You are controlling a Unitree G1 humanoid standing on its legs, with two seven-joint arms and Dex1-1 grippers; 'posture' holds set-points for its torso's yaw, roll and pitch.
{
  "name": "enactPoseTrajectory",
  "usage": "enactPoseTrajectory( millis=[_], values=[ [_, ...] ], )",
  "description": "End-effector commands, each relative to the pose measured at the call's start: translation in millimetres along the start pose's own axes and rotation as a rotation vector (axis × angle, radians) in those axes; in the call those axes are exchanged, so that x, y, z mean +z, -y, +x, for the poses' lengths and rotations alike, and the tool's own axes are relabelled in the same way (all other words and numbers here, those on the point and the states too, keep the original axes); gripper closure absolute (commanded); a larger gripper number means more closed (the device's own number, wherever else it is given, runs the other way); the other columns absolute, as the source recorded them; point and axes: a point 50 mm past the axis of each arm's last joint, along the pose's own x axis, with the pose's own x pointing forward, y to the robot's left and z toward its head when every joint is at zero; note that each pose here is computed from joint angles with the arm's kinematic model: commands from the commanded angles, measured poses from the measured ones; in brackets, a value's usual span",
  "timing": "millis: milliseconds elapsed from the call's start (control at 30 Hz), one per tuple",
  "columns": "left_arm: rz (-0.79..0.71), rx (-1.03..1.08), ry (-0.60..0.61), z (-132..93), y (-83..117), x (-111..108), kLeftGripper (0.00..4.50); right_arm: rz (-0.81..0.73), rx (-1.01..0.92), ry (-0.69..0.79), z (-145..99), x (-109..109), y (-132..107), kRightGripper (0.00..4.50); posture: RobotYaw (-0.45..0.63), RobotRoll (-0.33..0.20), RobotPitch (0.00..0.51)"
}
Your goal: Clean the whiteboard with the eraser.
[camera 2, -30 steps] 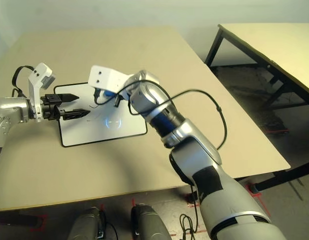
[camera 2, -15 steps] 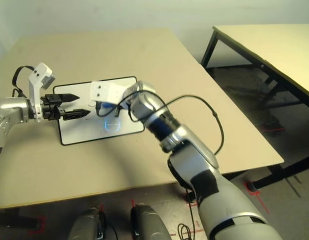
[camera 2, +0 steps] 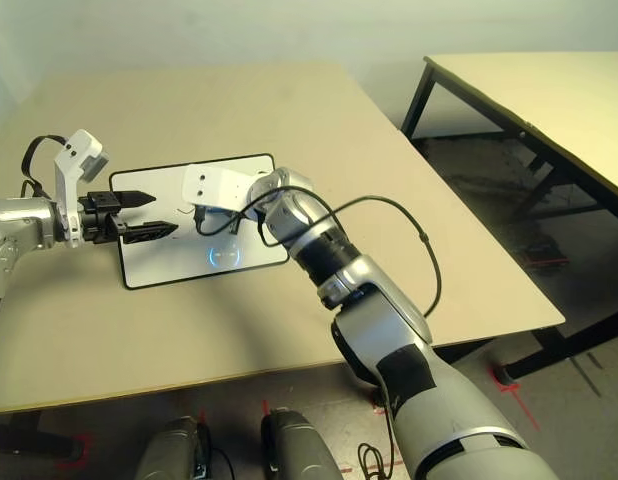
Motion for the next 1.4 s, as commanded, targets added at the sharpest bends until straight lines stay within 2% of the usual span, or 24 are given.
enactPoseTrajectory(
  millis=[33,200,300,367,600,733,1000,1100,1167,1300,1400],
  values=[
    [0.008,0.021,0.002,-5,-6,3,0.0,0.009,-0.021,-0.049,-1,-1,6,3.9,-0.01,0.0,0.083],
    [0.008,0.034,0.0,-8,-9,3,0.0,0.023,-0.12,-0.037,-9,11,37,3.91,-0.01,0.0,0.086],
    [0.004,0.044,-0.008,-10,-10,1,0.0,0.02,-0.129,-0.021,-12,20,40,3.91,-0.01,0.0,0.088],
    [0.002,0.051,-0.009,-11,-11,0,0.0,0.01,-0.097,-0.009,-10,24,32,3.91,-0.01,0.0,0.09],
    [-0.001,0.063,-0.009,-15,-12,1,0.0,-0.049,0.075,-0.015,-9,25,-25,3.91,0.0,0.0,0.094],
    [-0.004,0.068,-0.011,-15,-12,-1,0.0,-0.053,0.103,-0.03,-13,27,-35,3.91,0.0,0.0,0.095],
    [-0.013,0.072,-0.035,-19,-12,-5,0.0,-0.009,-0.05,-0.008,-22,46,18,3.91,0.0,0.0,0.095],
    [-0.02,0.056,-0.075,-23,-10,-10,0.0,-0.006,-0.073,0.01,-24,50,25,3.91,0.0,0.0,0.095],
    [-0.02,0.05,-0.082,-23,-8,-12,0.0,-0.014,-0.048,0.013,-23,46,18,3.91,0.01,0.0,0.097],
    [-0.024,0.049,-0.089,-25,-6,-14,0.0,-0.053,0.073,0.001,-12,33,-25,3.91,0.01,0.0,0.098],
    [-0.026,0.048,-0.091,-25,-5,-14,0.0,-0.059,0.115,-0.015,-10,29,-40,3.91,0.01,0.0,0.101]
  ],
)
